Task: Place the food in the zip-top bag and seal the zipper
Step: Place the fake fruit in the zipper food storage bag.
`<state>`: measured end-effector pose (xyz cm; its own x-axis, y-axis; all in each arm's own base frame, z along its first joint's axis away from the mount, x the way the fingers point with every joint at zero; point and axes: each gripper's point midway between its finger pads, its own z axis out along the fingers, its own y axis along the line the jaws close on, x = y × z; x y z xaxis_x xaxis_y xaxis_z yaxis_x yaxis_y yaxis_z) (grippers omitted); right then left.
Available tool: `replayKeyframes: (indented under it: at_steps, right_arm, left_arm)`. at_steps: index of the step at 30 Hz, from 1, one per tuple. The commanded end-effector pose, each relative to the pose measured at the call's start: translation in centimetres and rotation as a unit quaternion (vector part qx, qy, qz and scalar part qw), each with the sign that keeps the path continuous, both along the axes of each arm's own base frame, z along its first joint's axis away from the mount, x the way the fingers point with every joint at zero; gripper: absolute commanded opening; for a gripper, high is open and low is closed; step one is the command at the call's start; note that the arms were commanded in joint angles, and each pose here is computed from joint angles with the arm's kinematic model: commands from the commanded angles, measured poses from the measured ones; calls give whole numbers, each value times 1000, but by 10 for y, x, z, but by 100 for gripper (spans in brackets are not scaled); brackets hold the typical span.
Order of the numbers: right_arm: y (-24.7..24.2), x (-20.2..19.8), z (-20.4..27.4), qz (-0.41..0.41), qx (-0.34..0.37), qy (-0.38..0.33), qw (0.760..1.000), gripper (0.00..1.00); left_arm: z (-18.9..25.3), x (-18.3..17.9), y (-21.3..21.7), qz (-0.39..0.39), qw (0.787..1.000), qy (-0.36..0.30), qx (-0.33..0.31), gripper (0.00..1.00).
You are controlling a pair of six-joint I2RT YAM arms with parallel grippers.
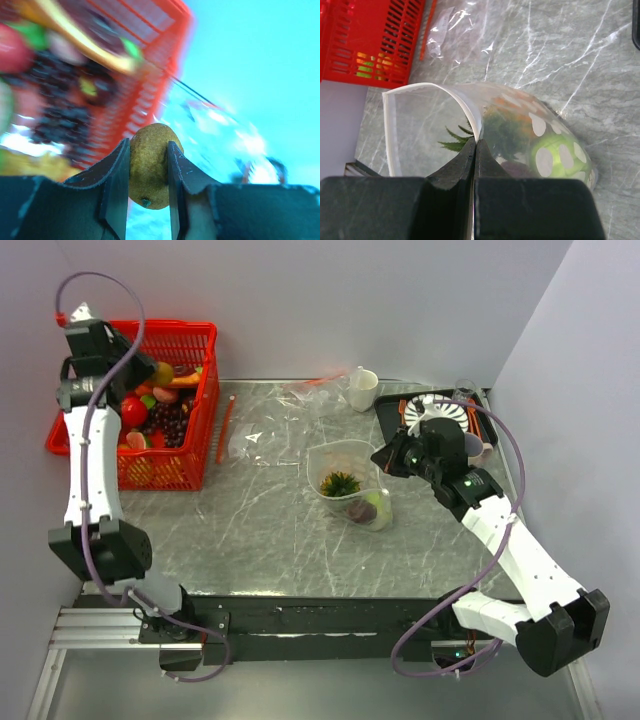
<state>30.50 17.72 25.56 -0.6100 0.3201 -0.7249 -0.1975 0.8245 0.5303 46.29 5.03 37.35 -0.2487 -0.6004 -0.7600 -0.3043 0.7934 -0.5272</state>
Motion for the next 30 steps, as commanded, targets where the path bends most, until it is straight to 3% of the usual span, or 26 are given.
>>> replayKeyframes:
  at_steps: [1,7,13,22,30]
  right_arm:
    - [-2,11,14,-12,-10,-23,1000,0]
    - [-5,15,10,-21,-24,-12,999,0]
    - [-12,18,12,-43,-33,-6,999,0]
    - [-20,20,27,-64,-39,-13,997,0]
    - [-26,22,28,-80,-50,-14,995,0]
  left_arm:
    - [21,-16,-105,-130,988,-57,-65,25]
    - [27,-45,-211,-235,963,-69,-112,24]
    - [25,-78,-302,-324,936,-66,-118,25]
    - [5,-111,-380,-402,910,-41,-93,26]
    - [-32,-119,-408,-425,901,-4,-88,26]
